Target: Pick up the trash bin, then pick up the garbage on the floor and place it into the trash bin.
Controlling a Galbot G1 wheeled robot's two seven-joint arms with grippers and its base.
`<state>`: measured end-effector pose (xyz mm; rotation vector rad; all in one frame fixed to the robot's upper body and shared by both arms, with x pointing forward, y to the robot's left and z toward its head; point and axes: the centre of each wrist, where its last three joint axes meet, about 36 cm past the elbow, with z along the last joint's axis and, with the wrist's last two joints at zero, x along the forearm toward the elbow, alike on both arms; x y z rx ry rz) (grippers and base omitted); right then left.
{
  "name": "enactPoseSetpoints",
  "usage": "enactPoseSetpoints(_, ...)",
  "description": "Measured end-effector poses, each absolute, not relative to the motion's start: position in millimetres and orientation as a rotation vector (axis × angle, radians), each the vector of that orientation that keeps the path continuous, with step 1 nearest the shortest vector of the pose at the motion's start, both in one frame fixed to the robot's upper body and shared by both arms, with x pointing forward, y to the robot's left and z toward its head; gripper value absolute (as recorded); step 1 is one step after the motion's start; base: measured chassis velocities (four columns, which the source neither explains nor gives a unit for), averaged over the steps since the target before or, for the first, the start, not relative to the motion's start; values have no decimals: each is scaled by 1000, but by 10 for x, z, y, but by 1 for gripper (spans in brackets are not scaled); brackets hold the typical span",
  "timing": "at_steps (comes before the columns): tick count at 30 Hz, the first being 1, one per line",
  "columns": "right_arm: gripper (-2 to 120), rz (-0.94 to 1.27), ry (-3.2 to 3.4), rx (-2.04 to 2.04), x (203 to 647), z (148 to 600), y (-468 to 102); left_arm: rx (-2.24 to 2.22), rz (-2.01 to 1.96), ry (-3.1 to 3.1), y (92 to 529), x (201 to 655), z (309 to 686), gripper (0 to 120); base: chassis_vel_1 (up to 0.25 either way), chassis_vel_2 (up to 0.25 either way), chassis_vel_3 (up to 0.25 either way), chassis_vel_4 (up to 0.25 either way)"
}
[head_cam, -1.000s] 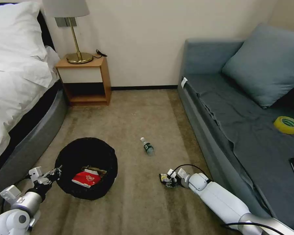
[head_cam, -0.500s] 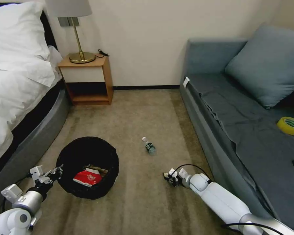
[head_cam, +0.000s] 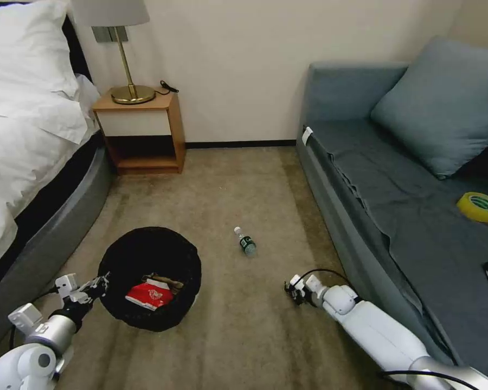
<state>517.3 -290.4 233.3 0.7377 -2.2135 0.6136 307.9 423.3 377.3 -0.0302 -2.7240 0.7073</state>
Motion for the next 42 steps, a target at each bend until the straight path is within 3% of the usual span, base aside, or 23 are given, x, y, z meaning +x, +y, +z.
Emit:
enactPoseSetpoints(6, 0, 526, -2346, 769, 5292, 2848, -2799, -41, 712, -2713, 4182, 3127, 3721, 4, 0, 0, 0, 0)
enactPoseSetpoints(10, 0, 401, -2502, 861, 5367, 3438, -2472, -43, 732, -2684, 4141, 3189, 3619, 4, 0, 0, 0, 0)
enactPoseSetpoints(18, 0, 234, -2669, 1002, 5373, 4089, -2058, -42, 764, -2635, 4127, 3286, 3507, 4, 0, 0, 0, 0)
enactPoseSetpoints(22, 0, 55, -2745, 1157, 5259, 4522, -1706, -48, 793, -2611, 4115, 3374, 3475, 4, 0, 0, 0, 0)
enactPoseSetpoints(24, 0, -134, -2735, 1287, 5098, 4848, -1417, -61, 805, -2597, 4084, 3467, 3476, 4, 0, 0, 0, 0)
enactPoseSetpoints(26, 0, -171, -2728, 1305, 5062, 4906, -1363, -66, 805, -2594, 4074, 3492, 3478, 4, 0, 0, 0, 0)
enactPoseSetpoints(28, 0, -365, -2654, 1416, 4877, 5161, -1128, -87, 799, -2588, 4028, 3579, 3501, 4, 0, 0, 0, 0)
enactPoseSetpoints(34, 0, -590, -2478, 1545, 4596, 5276, -815, -133, 785, -2594, 3902, 3675, 3613, 4, 0, 0, 0, 0)
enactPoseSetpoints(42, 0, -670, -2350, 1622, 4354, 5121, -380, -190, 772, -2600, 3712, 3724, 3709, 4, 0, 0, 0, 0)
